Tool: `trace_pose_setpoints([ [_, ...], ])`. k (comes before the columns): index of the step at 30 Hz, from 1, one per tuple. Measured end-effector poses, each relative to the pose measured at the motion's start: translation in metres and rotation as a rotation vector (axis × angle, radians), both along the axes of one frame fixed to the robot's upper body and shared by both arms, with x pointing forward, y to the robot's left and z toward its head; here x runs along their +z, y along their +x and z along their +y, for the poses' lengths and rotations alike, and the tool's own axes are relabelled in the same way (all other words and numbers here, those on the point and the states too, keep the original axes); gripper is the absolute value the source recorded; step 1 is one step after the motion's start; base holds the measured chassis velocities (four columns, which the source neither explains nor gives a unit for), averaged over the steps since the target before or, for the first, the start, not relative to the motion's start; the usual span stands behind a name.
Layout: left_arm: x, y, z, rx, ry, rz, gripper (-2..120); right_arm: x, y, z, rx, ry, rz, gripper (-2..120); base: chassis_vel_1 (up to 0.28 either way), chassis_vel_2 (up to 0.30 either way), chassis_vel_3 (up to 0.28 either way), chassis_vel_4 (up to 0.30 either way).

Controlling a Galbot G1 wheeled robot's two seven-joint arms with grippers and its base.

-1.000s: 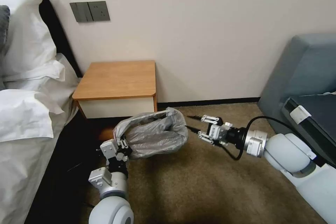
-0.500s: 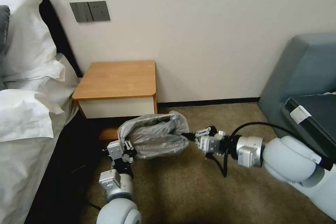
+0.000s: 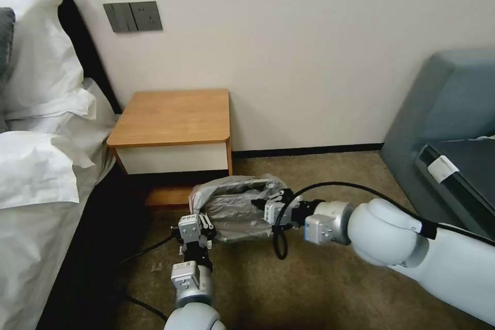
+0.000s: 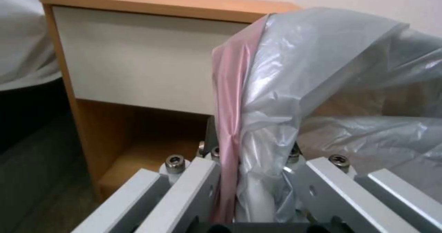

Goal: Pick up the garbage bag from the table and place it over the trash can.

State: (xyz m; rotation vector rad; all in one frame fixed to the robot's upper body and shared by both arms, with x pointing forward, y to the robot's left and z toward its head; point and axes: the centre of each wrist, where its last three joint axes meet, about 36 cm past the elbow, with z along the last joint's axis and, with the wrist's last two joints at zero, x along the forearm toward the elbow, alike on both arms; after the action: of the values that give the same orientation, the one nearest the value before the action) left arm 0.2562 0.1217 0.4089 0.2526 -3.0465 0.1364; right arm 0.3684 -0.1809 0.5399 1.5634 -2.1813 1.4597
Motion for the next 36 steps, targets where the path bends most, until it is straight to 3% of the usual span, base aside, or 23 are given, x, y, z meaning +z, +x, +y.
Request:
trace_pose_setpoints([
  [23, 0.004, 0.003, 0.001, -0.008, -0.023, -0.014, 4, -0.027, 0.054, 0.035, 0.037, -0.132, 0.009, 0, 0.0, 0.0, 0.0, 0.0],
  [36, 0.006, 0.003, -0.001, -0.012, -0.036, -0.018, 4, -0.063, 0.085, 0.085, 0.049, -0.19, 0.03, 0, 0.0, 0.0, 0.0, 0.0],
])
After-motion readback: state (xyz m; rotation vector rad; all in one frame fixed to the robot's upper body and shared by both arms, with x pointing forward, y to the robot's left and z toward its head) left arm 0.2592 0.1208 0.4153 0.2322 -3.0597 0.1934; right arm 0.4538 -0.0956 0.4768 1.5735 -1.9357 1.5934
